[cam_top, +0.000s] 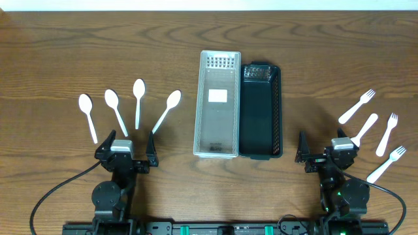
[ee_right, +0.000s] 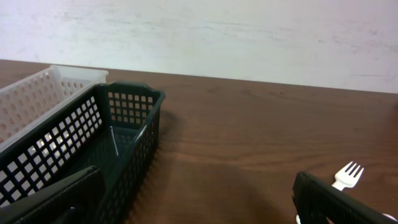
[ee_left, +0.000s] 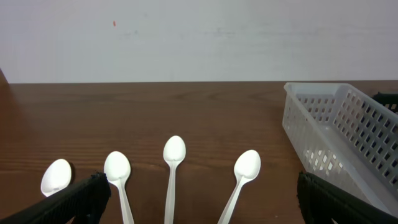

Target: Pack container

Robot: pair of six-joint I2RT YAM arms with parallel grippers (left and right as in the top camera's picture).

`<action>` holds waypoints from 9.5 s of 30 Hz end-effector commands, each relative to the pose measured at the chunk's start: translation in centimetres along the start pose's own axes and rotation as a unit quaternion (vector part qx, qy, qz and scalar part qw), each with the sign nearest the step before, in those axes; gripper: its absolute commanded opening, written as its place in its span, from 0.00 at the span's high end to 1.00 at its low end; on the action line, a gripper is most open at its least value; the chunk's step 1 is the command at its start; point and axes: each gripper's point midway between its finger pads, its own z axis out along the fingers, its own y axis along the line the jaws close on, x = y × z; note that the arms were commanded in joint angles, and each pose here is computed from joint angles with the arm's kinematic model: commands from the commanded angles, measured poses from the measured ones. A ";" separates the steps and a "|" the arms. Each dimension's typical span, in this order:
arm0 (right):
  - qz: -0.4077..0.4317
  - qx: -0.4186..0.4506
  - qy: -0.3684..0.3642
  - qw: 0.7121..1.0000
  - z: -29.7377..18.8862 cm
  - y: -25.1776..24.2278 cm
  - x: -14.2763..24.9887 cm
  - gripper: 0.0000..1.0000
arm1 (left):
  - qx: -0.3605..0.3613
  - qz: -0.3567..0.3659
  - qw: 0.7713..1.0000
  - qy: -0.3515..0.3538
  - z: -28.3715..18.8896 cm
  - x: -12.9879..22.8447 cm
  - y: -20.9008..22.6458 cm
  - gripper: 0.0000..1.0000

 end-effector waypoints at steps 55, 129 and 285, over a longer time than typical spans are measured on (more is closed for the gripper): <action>0.006 -0.012 0.000 1.000 0.0 0.5 0.1 0.01 | 0.012 -0.004 1.000 0.024 0.0 1.5 -0.4 0.02; 0.006 -0.012 0.000 1.000 0.0 0.5 0.1 0.01 | 0.012 -0.004 1.000 0.024 0.0 1.5 -0.4 0.02; -0.001 0.000 0.000 1.000 0.0 0.1 0.1 0.01 | 0.012 -0.004 1.000 0.024 0.0 1.5 -0.4 0.02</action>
